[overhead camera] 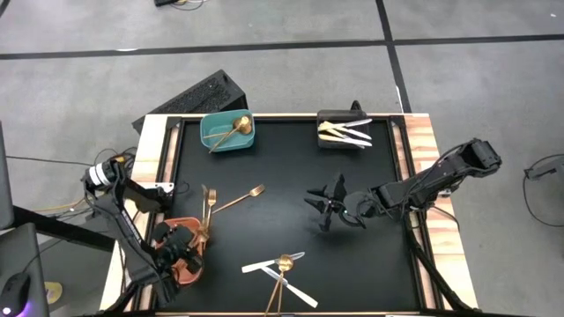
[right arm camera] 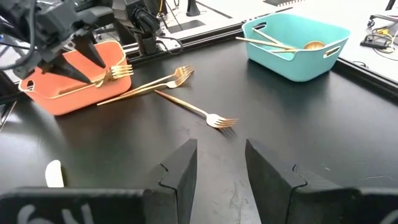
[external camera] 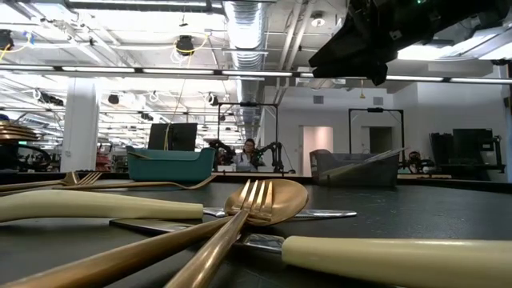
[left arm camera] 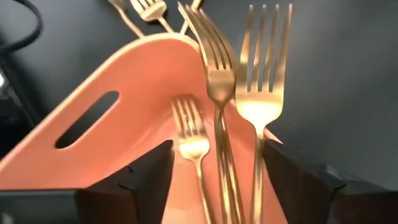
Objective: Sort silverware by color (type)
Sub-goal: Adjust the gold forks in the orange bin
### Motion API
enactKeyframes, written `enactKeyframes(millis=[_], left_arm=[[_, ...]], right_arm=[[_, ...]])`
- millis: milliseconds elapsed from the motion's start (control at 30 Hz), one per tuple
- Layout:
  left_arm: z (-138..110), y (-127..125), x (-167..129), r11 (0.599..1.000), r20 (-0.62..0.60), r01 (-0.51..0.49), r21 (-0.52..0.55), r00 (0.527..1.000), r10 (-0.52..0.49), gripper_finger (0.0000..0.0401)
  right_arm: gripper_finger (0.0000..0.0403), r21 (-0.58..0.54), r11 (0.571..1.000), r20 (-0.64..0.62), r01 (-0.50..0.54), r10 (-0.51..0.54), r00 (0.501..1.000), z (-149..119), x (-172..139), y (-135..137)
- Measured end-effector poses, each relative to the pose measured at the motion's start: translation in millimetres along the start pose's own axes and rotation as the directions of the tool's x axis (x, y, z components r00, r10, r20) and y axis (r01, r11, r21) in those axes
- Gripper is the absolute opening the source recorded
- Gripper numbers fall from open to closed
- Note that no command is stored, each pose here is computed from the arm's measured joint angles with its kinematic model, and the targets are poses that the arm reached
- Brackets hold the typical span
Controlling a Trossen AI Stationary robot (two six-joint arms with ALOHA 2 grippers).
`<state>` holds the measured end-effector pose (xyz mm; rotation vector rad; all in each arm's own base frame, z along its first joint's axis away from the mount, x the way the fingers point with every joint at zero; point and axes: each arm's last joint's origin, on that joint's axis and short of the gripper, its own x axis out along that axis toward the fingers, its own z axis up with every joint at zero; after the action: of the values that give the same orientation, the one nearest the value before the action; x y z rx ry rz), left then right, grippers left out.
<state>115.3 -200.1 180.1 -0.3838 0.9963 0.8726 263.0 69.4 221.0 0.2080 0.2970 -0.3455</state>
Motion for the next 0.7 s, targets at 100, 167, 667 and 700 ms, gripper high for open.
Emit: enactKeyframes(millis=[100, 167, 667, 700], left_arm=[[-2.7, -0.3, 4.4, 1.0, -0.012, 0.015, 0.019, 1.0, -0.014, 0.0251], [-4.0, 0.4, 7.5, 0.999, -0.013, 0.018, 0.036, 1.0, -0.017, 0.0253], [-10.5, 13.8, 27.4, 0.997, -0.062, -0.068, 0.028, 0.996, 0.07, 0.017], [-11.9, 14.3, 30.3, 0.998, -0.067, -0.062, 0.024, 0.996, 0.063, 0.0166]], right_arm=[[0.0155, 0.002, 1.0, 0.003, -0.002, 0.002, 1.0, 0.3, -0.1, 0.2], [0.0155, 0.004, 1.0, 0.005, -0.002, 0.002, 1.0, 0.5, -0.1, 0.3], [0.0155, 0.017, 1.0, 0.007, -0.003, 0.003, 1.0, 0.8, 0.0, 0.3], [0.0155, 0.021, 1.0, 0.007, -0.003, 0.003, 1.0, 0.8, 0.0, 0.3]])
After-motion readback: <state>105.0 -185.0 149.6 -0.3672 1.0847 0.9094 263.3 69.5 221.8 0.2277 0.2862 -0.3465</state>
